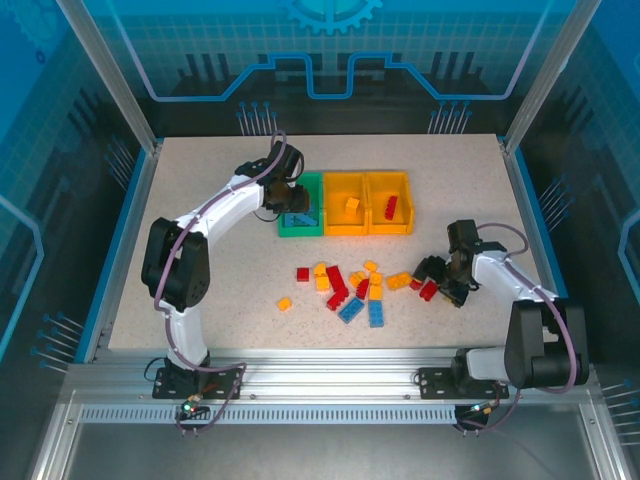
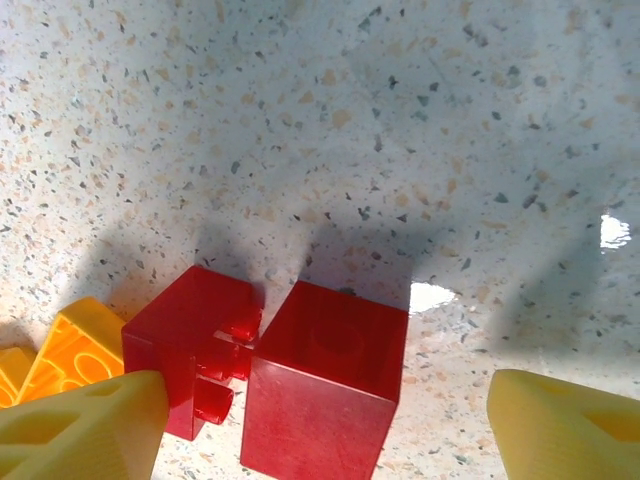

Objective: Sort the legos into containers by color

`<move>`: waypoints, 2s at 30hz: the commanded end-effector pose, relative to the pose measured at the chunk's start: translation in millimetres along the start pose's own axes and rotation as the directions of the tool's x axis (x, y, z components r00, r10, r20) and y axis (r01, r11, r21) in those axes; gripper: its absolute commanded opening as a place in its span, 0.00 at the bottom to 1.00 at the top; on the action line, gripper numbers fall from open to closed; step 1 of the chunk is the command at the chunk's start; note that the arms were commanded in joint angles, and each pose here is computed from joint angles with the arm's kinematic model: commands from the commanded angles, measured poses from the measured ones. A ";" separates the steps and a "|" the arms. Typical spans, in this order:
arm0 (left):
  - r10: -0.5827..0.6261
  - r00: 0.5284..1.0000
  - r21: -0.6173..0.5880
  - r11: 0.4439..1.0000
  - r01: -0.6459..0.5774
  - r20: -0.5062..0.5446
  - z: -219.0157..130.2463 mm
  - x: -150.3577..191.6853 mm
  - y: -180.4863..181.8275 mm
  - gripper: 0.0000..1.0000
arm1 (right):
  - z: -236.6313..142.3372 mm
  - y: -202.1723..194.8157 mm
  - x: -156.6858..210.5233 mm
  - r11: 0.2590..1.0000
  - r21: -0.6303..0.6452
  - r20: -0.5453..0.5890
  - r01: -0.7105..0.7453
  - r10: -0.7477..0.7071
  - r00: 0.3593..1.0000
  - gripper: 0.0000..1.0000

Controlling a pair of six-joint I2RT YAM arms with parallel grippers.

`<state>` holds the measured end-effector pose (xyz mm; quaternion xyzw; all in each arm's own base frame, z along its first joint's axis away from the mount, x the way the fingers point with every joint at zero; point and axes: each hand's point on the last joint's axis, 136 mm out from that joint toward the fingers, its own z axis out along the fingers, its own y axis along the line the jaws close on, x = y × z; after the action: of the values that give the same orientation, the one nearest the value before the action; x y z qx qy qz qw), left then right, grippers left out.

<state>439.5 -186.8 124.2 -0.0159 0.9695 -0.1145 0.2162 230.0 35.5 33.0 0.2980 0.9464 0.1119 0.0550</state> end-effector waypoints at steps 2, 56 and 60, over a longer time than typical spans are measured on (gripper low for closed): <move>-0.013 1.000 0.015 1.000 0.013 -0.021 4.2 6.6 1.6 0.39 | -4.9 -21.9 14.2 0.997 0.069 -0.014 -0.031 0.032 0.999 0.85; -0.066 0.998 0.047 0.997 0.066 -0.005 -0.5 13.0 0.1 0.99 | 3.9 -7.0 11.0 0.996 -0.031 -0.026 -0.080 0.079 0.997 0.75; -0.071 0.997 0.054 0.996 0.070 0.008 -8.4 17.5 2.5 0.99 | 5.6 -3.4 2.7 0.996 -0.041 -0.006 -0.085 0.084 0.996 0.75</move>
<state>425.7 -187.8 105.6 -0.0370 0.9696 -0.1334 0.2016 224.7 39.8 31.8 0.3180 0.9366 0.1358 0.0567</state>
